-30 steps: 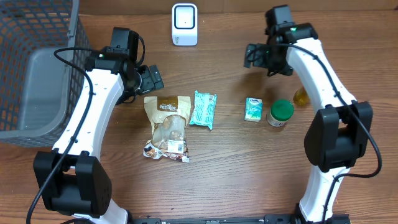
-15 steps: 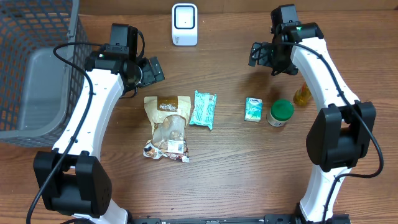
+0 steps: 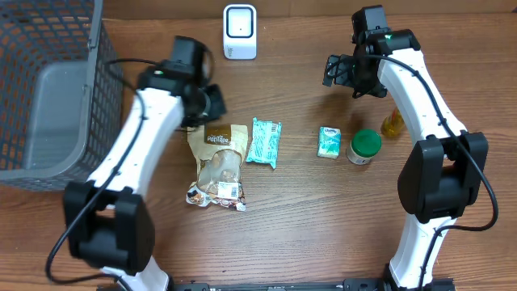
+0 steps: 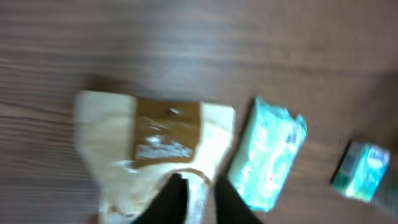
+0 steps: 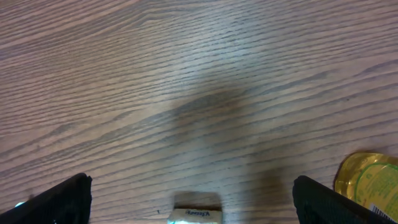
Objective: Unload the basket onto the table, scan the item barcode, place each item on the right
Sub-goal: 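Lower the left gripper onto the wipe packet and grasp it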
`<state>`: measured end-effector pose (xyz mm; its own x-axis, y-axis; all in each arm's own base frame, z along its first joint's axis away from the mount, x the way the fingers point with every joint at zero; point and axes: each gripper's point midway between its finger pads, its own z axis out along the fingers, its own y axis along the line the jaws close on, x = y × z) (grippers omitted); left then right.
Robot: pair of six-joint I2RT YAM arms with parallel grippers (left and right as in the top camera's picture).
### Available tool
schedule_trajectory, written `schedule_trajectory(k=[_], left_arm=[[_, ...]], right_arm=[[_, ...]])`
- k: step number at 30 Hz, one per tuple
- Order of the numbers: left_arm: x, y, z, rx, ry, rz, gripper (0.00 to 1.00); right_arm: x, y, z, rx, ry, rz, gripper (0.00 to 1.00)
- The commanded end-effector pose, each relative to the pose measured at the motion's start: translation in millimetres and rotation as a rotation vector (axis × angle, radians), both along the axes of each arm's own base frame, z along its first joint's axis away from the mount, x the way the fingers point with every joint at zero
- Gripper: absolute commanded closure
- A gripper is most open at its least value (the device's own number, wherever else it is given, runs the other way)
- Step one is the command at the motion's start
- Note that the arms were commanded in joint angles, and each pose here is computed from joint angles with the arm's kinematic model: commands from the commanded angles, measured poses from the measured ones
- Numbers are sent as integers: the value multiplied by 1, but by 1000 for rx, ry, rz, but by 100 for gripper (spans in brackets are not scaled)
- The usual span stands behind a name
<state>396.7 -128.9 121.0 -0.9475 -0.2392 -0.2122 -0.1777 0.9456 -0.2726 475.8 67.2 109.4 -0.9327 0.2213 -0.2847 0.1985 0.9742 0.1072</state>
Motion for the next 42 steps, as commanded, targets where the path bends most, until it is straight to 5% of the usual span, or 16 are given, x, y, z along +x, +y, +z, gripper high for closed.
schedule_trajectory(k=[1,15,42], left_arm=[[-10,-40,-24,-12,62,-102,58],[-42,-80,-101,34,253,-225,60],[-34,-79,-106,71,201,-289,48]], right_arm=[[4,0,18,-9,-47,5,0],[4,0,18,-9,-47,5,0],[4,0,18,-9,-47,5,0]])
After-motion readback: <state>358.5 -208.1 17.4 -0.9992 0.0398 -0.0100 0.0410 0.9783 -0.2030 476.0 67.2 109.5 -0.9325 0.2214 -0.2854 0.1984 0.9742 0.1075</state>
